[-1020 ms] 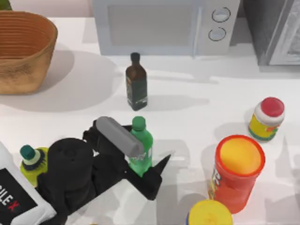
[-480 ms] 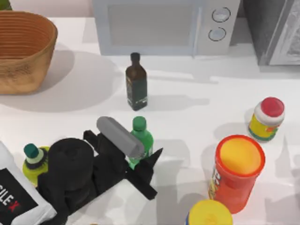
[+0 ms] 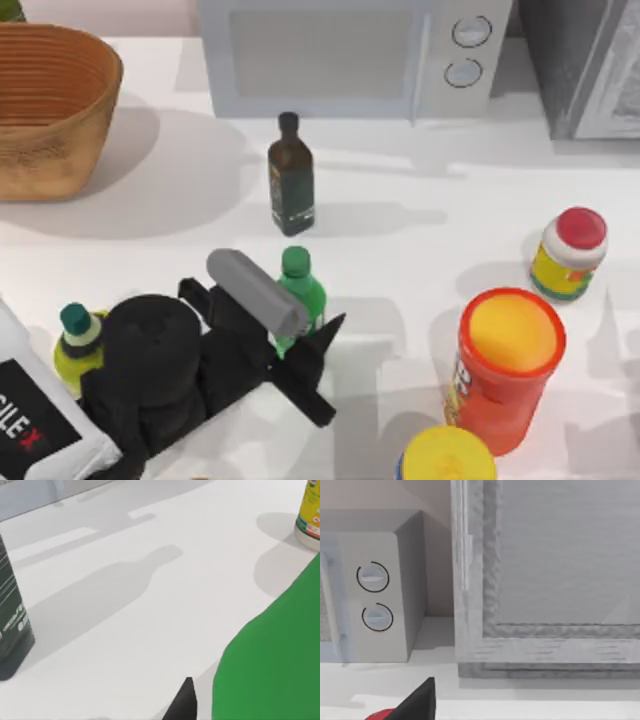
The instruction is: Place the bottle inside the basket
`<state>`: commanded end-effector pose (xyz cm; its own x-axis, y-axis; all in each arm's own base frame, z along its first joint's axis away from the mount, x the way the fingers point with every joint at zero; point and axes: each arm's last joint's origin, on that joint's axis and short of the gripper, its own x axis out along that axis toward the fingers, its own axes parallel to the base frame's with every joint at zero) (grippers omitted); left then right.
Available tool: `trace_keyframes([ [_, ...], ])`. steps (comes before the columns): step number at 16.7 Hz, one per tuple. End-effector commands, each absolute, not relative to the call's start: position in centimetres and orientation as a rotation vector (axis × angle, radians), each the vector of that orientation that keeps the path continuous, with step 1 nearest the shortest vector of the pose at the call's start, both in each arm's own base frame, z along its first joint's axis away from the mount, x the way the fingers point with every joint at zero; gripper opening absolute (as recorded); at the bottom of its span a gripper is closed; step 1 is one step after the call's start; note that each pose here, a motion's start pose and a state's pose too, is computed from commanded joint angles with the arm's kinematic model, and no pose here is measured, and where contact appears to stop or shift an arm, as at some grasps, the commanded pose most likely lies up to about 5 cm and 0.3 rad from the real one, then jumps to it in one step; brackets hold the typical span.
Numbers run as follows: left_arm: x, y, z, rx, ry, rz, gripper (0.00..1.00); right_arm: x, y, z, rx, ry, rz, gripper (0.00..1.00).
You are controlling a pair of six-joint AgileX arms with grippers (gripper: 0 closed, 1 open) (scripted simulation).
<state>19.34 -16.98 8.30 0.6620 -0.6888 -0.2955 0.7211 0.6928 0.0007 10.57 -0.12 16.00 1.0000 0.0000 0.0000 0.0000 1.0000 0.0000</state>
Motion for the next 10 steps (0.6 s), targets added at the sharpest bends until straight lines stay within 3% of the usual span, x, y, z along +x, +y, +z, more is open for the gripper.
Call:
trace_keyframes([
  [10, 20.28, -17.24, 9.00, 0.126, 0.281, -0.765, 0.00, 10.57, -0.12, 16.00, 0.000, 0.000, 0.000, 1.00],
])
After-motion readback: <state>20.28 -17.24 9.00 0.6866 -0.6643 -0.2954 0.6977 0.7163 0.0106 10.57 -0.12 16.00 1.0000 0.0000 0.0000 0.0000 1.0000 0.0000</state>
